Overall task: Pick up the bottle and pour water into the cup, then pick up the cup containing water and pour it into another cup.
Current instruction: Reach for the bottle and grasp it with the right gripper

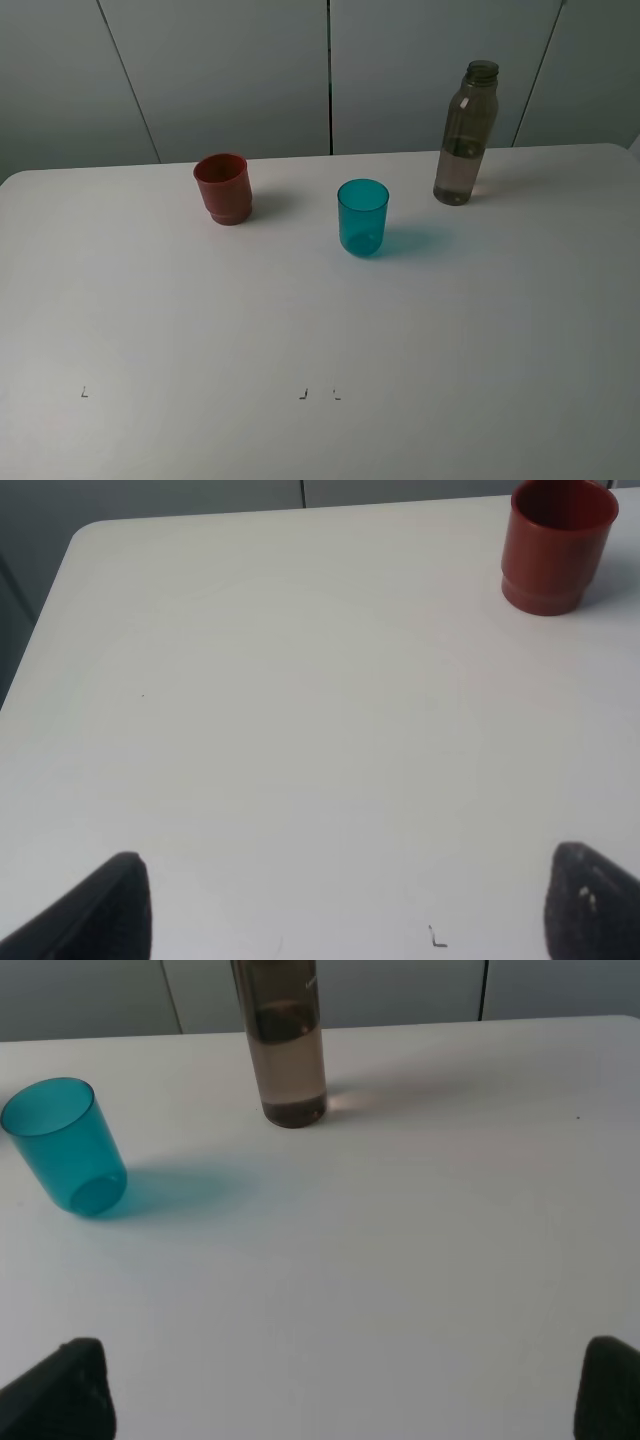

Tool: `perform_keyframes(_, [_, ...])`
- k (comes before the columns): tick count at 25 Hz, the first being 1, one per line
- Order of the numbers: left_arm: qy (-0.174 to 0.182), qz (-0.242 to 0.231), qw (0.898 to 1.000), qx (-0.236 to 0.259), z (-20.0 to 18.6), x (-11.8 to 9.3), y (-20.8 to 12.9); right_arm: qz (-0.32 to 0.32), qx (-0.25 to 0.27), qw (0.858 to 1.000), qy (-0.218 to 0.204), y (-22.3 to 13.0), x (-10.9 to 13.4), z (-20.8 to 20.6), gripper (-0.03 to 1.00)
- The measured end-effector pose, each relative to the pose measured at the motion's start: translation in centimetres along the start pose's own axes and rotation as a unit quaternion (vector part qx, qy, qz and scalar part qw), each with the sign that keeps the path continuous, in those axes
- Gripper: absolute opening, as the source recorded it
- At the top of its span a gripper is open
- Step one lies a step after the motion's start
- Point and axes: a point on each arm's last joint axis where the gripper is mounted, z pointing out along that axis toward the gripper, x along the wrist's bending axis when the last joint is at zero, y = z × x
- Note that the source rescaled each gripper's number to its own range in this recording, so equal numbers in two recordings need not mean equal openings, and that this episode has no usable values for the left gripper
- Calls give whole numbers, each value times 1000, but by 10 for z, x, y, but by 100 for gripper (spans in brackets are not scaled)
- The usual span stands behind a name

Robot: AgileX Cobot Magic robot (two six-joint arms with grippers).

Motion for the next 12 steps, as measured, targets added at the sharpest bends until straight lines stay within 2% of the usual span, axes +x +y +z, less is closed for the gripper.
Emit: perform_keyframes(12, [0,0,1000,0,0,0,0,-9,14,1000,-2,8,1,3,100])
